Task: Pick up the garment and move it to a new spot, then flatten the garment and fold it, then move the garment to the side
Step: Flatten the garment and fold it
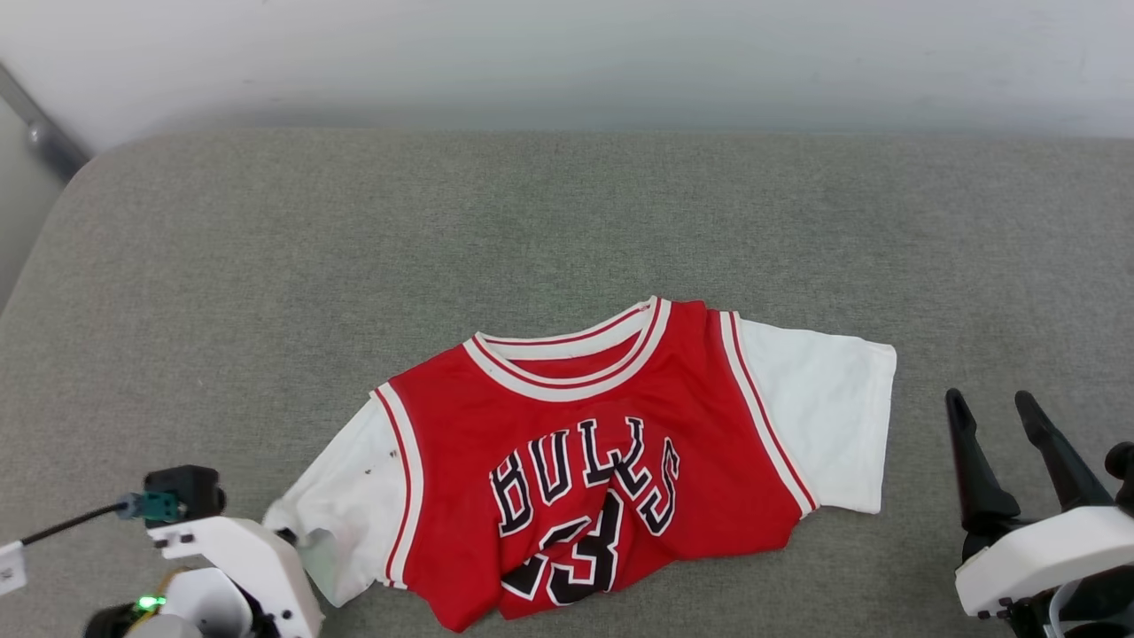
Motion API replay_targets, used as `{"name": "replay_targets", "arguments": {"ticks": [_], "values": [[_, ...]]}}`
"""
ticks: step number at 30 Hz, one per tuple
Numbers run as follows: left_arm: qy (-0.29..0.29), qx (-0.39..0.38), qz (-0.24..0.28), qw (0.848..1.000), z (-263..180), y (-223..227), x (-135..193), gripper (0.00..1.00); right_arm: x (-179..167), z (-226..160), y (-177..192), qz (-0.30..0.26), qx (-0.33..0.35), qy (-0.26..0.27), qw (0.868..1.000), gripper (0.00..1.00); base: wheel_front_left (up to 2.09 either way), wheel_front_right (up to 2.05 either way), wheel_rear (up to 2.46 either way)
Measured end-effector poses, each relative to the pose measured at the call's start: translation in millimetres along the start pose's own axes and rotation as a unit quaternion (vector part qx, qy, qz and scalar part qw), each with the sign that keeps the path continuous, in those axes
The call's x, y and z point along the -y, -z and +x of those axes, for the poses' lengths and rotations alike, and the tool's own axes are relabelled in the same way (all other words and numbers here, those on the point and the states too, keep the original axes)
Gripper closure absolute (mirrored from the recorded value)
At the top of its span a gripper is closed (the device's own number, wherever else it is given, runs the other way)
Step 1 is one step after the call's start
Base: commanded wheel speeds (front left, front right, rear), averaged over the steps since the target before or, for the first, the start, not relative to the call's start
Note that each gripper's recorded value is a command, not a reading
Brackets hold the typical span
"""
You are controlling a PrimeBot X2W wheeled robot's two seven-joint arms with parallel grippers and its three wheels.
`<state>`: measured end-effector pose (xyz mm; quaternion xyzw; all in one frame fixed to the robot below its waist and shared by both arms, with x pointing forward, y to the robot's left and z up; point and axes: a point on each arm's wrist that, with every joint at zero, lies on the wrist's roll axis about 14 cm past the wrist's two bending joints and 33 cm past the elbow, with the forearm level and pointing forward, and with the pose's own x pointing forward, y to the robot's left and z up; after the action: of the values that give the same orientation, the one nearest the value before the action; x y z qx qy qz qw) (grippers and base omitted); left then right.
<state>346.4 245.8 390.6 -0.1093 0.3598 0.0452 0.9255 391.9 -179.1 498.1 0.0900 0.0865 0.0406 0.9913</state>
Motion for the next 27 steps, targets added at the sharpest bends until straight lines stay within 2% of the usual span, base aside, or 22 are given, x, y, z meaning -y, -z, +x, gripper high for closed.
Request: {"name": "replay_targets", "arguments": {"ticks": [2,3,4,10,14,20,23,27], "values": [[0.011,-0.012,-0.02,1.0,1.8,12.4,6.8,1.0,-1.6,3.2,-2.6,-0.002,0.002,-0.003,1.0,0.0,0.0,0.0,0.0],[0.011,-0.009,-0.024,1.0,2.5,13.5,7.4,0.6,-2.6,3.8,-3.3,-0.003,0.002,-0.004,1.0,0.0,0.0,0.0,0.0],[0.01,-0.007,-0.025,1.0,3.1,13.8,6.7,0.0,-3.0,3.6,-3.9,-0.005,0.003,-0.004,1.0,0.0,0.0,0.0,0.0],[0.016,0.057,-0.003,0.998,0.5,-14.1,12.4,0.0,-5.3,-0.8,-12.8,-0.011,0.012,-0.007,1.0,0.0,0.0,0.0,0.0],[0.031,0.129,0.019,0.991,-12.8,-46.2,27.0,0.0,-4.2,-8.2,-16.9,-0.011,0.018,-0.004,1.0,0.0,0.0,0.0,0.0],[0.046,0.255,0.046,0.965,-44.9,-97.2,47.7,0.0,-7.0,-17.2,-23.6,-0.01,0.026,-0.008,1.0,0.0,0.0,0.0,0.0],[0.057,0.32,0.057,0.944,-62.2,-117.3,59.0,0.0,-9.4,-19.0,-25.4,-0.011,0.027,-0.011,1.0,0.0,0.0,0.0,0.0],[0.077,0.368,0.063,0.924,-76.6,-124.7,75.1,0.0,-9.2,-20.5,-22.7,-0.012,0.02,-0.011,1.0,0.0,0.0,0.0,0.0]]}}
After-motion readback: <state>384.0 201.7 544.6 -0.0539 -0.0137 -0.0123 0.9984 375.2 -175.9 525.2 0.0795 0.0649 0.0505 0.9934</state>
